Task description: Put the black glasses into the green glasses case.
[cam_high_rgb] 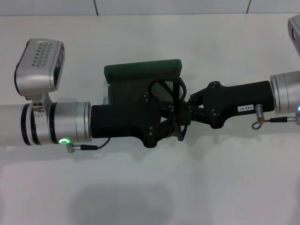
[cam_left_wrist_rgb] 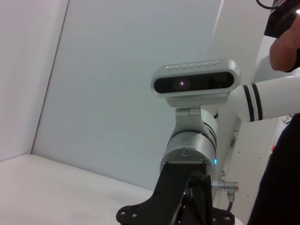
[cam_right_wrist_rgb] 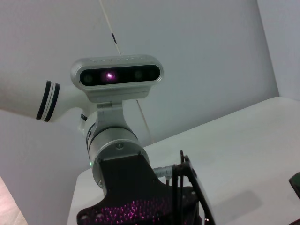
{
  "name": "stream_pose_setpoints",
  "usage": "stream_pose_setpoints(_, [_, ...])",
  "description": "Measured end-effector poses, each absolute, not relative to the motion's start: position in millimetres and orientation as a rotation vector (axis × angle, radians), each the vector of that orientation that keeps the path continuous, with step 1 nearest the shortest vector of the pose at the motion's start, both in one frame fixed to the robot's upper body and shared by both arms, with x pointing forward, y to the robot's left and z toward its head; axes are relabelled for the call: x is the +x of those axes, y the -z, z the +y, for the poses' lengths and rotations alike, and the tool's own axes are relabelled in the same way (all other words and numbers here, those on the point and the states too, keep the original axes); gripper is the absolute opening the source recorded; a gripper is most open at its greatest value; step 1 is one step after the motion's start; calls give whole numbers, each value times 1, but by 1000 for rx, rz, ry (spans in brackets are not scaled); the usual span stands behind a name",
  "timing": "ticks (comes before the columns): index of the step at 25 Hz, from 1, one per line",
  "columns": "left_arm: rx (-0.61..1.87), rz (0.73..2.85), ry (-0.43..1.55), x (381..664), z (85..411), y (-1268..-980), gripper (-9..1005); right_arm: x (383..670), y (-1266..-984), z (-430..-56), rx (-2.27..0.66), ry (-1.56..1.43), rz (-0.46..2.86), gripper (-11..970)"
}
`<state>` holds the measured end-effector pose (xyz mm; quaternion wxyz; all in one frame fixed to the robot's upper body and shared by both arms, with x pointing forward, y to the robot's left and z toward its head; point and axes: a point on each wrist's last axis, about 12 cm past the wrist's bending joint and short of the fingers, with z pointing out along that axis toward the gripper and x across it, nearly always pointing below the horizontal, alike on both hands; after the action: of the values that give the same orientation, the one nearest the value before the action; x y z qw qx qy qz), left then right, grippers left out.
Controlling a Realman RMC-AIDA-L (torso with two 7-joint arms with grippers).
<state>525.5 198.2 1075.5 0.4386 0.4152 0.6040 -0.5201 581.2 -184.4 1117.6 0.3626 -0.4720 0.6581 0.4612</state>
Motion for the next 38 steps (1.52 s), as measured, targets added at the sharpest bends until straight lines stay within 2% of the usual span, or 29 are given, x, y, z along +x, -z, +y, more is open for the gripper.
stream_pose_setpoints(10, [1031, 1498, 1290, 525, 199, -1075, 44, 583, -1117, -186, -1198, -1177, 1698, 36])
stream_pose_setpoints(19, [1022, 1509, 1282, 523, 204, -1074, 46, 597, -1118, -195, -1095, -1053, 1722, 35])
stream_pose_setpoints(24, [979, 1610, 1165, 524, 227, -1062, 47, 612, -1129, -192, -1125, -928, 1705, 35])
stream_pose_setpoints(31, [899, 1749, 986, 514, 275, -1050, 49, 631, -1151, -162, -1310, -771, 1646, 35])
stream_pose_setpoints(33, [873, 1785, 948, 507, 288, -1046, 49, 635, -1152, -148, -1372, -718, 1644, 35])
stream_pose_setpoints(38, [858, 1807, 934, 501, 297, -1043, 50, 635, -1144, -132, -1452, -648, 1647, 35])
